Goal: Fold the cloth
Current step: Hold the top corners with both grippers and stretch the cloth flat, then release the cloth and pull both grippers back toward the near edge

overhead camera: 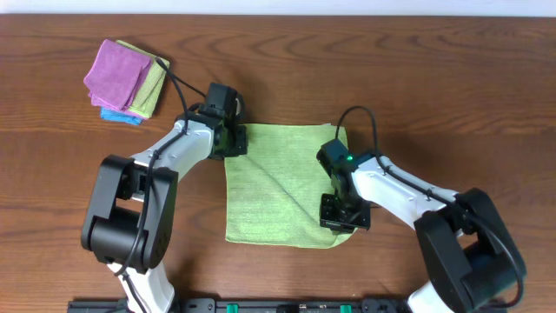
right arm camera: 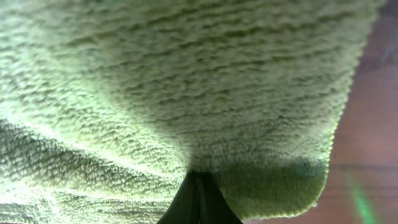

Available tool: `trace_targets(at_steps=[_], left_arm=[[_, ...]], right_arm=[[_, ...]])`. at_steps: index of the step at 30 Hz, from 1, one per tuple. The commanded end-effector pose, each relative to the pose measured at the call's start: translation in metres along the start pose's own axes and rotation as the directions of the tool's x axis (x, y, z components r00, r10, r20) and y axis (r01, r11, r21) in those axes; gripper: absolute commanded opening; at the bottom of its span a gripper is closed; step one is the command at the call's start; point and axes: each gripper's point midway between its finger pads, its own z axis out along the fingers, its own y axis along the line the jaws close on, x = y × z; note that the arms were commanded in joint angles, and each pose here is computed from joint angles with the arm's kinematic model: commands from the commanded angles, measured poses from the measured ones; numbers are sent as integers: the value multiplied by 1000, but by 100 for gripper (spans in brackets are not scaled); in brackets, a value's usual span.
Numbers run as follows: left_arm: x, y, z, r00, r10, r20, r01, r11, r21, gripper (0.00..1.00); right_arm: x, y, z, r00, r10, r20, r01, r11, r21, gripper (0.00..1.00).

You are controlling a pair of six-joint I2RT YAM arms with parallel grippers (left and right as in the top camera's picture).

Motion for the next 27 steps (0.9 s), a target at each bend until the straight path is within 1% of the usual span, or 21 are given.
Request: trace_targets(at_steps=[1, 6, 10, 14, 16, 18, 23, 27], left_arm=[[28, 43, 22, 994, -58, -92, 44, 988, -148, 6], [29, 46, 21, 993, -67, -100, 52, 987, -153, 6], [23, 45, 15, 994, -68, -83, 55, 987, -148, 6], [14, 42, 5, 996, -66, -59, 57, 988, -140, 6], [9, 40, 1, 997, -64, -45, 57, 989, -136, 6], [4, 38, -2, 998, -62, -32, 57, 990, -130, 6], [-7, 30, -14, 998, -58, -9, 57, 993, -107, 6], [-20, 24, -36, 998, -55, 12, 56, 993, -101, 6]], right_arm=[[12, -35, 24, 993, 110, -41, -103, 984, 143, 2], [8, -38, 23, 990, 137, -32, -131, 981, 140, 2], [-5, -32, 12, 989, 147, 4, -147, 984, 101, 2], [-18, -21, -12, 990, 124, 63, -127, 991, 45, 2], [-20, -21, -27, 988, 121, 97, -126, 991, 45, 2], [-19, -23, -39, 985, 117, 124, -124, 991, 46, 2], [-18, -17, -65, 975, 85, 204, -83, 996, -17, 2], [-17, -13, -85, 962, 38, 272, -22, 998, -61, 2]])
